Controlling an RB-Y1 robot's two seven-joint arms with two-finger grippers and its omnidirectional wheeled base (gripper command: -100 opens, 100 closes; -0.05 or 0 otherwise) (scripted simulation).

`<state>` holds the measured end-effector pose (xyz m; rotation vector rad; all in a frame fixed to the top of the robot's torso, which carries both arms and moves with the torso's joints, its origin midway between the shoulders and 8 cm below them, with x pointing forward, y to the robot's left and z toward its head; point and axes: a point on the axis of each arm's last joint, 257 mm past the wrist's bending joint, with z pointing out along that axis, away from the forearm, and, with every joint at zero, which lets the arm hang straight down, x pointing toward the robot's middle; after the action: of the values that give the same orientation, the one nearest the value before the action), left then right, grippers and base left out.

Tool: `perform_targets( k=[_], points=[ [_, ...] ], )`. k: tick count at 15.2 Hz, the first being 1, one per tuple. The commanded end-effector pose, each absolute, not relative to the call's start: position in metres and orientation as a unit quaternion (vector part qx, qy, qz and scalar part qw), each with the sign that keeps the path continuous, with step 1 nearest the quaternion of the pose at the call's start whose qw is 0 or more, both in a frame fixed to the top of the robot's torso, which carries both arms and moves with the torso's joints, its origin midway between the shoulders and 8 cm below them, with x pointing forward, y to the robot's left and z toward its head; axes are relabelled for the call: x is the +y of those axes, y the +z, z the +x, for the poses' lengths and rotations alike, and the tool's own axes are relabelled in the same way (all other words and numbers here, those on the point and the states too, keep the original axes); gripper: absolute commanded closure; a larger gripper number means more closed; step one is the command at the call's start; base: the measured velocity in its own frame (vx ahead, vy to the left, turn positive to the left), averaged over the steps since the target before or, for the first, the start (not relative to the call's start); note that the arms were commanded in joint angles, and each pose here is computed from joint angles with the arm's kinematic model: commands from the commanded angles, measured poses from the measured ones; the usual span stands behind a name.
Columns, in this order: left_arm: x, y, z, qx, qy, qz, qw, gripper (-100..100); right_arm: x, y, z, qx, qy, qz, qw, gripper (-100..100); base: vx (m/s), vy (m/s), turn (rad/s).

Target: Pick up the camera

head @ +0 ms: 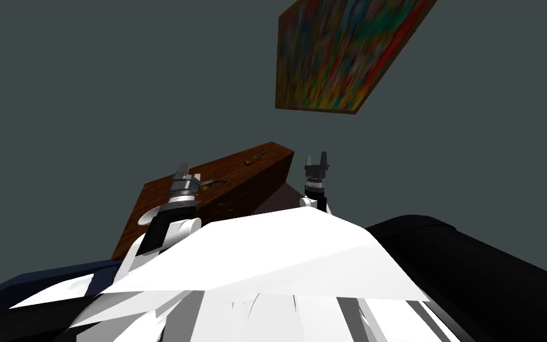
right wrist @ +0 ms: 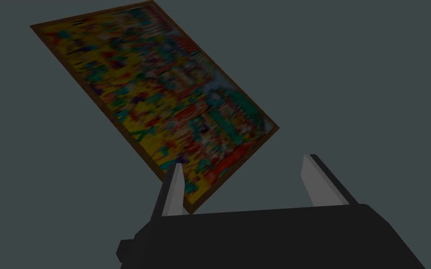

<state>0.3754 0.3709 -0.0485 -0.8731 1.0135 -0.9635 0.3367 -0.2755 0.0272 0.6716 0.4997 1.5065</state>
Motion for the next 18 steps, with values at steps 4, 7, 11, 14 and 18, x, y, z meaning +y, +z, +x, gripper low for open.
perform_targets(
  k=[4, 7, 11, 14, 18],
  points=[
    [0.411, -0.078, 0.374, 0.485, -0.376, -0.427, 0.664, -100, -0.276, 0.027, 0.337, 0.220, 0.663, 0.296, 0.651, 0, -0.015, -0.025, -0.118],
    [0.431, -0.091, 0.372, 0.499, -0.351, -0.446, 0.655, -100, -0.276, 0.027, 0.337, 0.220, 0.663, 0.296, 0.651, 0, -0.013, -0.018, -0.115],
    [0.452, -0.106, 0.368, 0.513, -0.322, -0.470, 0.642, -100, -0.276, 0.027, 0.337, 0.220, 0.663, 0.296, 0.651, 0, -0.009, -0.014, -0.094],
    [0.473, -0.117, 0.362, 0.523, -0.297, -0.489, 0.632, -100, -0.276, 0.027, 0.337, 0.220, 0.663, 0.296, 0.651, 0, -0.007, -0.016, -0.126],
    [0.495, -0.132, 0.354, 0.534, -0.268, -0.514, 0.616, -100, -0.276, 0.027, 0.337, 0.220, 0.663, 0.296, 0.651, 0, -0.002, -0.011, -0.102]
  ],
)
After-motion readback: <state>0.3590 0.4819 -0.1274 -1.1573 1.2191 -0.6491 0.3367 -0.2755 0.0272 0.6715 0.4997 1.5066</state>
